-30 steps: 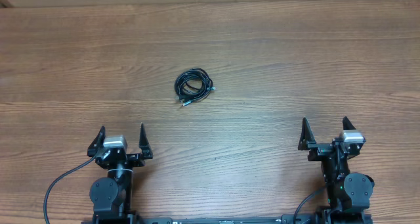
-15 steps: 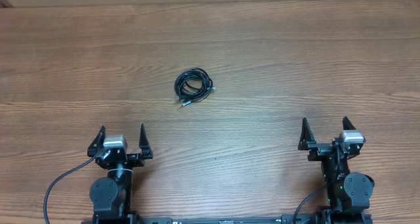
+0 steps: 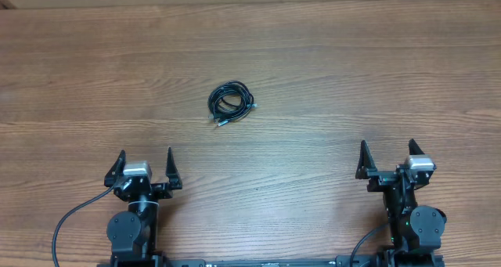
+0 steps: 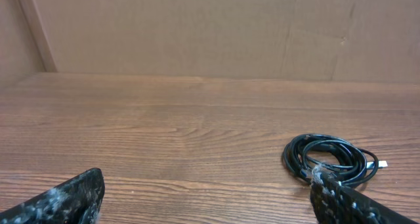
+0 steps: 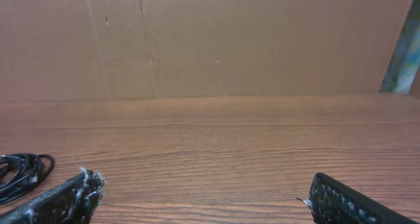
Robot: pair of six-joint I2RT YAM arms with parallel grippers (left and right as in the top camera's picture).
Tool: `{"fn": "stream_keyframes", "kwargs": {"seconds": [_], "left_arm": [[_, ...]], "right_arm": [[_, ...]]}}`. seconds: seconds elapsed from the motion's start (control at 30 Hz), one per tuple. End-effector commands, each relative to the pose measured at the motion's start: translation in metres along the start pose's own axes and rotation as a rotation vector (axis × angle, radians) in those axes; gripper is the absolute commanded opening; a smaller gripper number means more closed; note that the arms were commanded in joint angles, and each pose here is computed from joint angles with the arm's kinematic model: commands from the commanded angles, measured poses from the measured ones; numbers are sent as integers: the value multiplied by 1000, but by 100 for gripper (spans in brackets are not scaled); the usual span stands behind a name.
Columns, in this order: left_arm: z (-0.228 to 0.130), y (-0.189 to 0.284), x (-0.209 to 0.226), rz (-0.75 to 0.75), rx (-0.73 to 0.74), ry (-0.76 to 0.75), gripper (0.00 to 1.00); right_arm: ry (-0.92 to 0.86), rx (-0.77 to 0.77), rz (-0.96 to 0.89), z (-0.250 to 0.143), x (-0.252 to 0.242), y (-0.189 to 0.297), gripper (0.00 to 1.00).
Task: Untangle cables
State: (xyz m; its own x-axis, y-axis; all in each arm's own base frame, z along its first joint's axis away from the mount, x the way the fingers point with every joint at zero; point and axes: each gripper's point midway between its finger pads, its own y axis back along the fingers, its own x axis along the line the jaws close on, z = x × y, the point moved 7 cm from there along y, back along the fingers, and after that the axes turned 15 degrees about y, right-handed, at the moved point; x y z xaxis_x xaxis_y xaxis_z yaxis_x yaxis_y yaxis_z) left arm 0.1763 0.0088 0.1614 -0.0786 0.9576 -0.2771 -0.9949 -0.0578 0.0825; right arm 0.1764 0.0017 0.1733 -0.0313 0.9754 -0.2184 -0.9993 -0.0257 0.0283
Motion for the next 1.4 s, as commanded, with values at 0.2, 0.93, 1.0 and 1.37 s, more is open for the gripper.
{"fn": "stream_keyframes", "kwargs": {"seconds": [0.2,0.93,1.0,1.37], "left_arm": [[4,20,-62,-601,162,363,100],[239,-28,-133,-400,855,121,100],[234,-42,-128,-315,983,150,99],[162,-92,-134,-119,1401,362,100]], "right_arm": [[-3,-4,-1,-2,1,0,100],[-3,-4,-1,-2,1,0,100],[-3,-4,-1,-2,1,0,100],[-3,-4,-1,-2,1,0,100]]}}
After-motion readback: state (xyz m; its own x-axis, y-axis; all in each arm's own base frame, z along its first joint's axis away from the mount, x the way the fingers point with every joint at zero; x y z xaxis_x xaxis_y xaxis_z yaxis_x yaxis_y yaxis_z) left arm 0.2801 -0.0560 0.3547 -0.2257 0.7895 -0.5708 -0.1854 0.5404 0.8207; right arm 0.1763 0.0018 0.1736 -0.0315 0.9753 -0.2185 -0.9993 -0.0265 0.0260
